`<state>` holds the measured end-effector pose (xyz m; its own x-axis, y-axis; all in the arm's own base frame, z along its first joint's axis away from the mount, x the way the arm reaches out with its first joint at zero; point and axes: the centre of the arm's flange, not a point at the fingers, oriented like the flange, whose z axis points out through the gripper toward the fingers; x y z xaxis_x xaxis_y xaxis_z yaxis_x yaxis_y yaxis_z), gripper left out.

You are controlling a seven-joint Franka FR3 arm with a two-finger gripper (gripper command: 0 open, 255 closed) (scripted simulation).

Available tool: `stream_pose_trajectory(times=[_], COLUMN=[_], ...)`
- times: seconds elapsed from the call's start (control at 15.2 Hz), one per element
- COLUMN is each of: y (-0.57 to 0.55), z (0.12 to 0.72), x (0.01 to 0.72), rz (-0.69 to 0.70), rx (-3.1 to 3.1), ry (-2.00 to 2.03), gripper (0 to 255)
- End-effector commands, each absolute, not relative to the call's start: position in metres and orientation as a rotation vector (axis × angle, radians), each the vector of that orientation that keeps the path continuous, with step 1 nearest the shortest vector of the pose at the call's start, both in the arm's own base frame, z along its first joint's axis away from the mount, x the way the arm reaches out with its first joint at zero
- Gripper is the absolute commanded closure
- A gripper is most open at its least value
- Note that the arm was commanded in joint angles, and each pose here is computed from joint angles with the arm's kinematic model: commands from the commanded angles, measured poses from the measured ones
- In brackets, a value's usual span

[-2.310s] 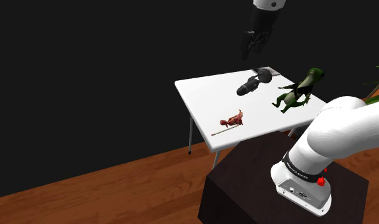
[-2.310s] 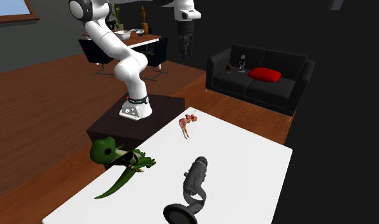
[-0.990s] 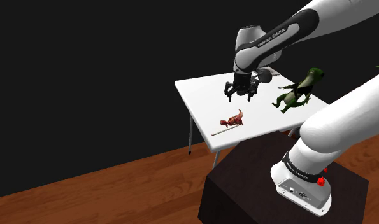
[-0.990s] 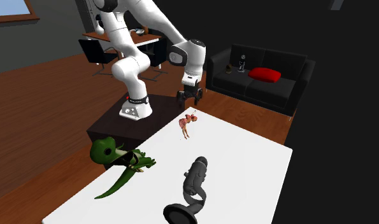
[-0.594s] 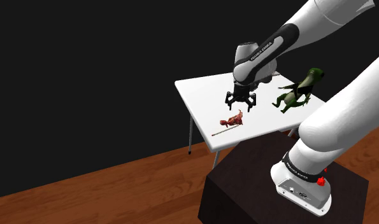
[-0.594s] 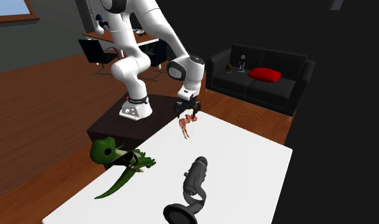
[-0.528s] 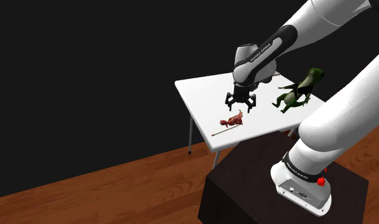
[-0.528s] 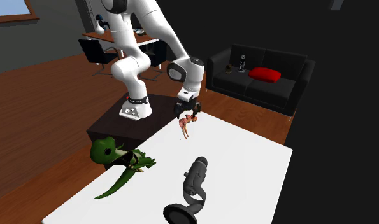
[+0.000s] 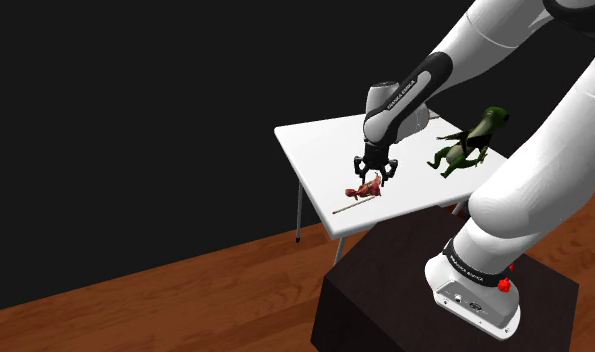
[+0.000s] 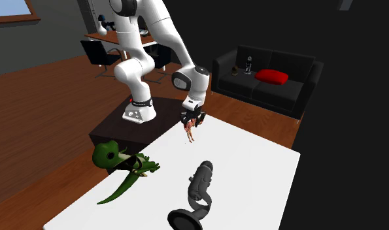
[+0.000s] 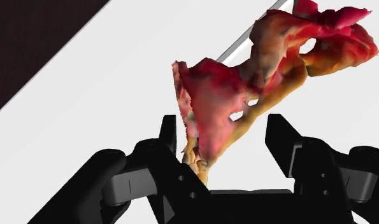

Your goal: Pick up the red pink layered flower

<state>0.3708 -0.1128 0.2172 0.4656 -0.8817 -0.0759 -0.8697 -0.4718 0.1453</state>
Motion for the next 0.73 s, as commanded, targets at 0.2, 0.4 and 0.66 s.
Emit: stream_pose_trajectory(times=[0.2,0.4,0.66], y=[-0.113,-0.113,-0.113], z=[0.216,0.216,0.227], x=[0.37,0.37,0.37], rz=[-0.214,-0.214,-0.214], rx=[2.615,2.615,2.615], ry=[-1.566,-1.566,-1.566], gripper=[255,255,255])
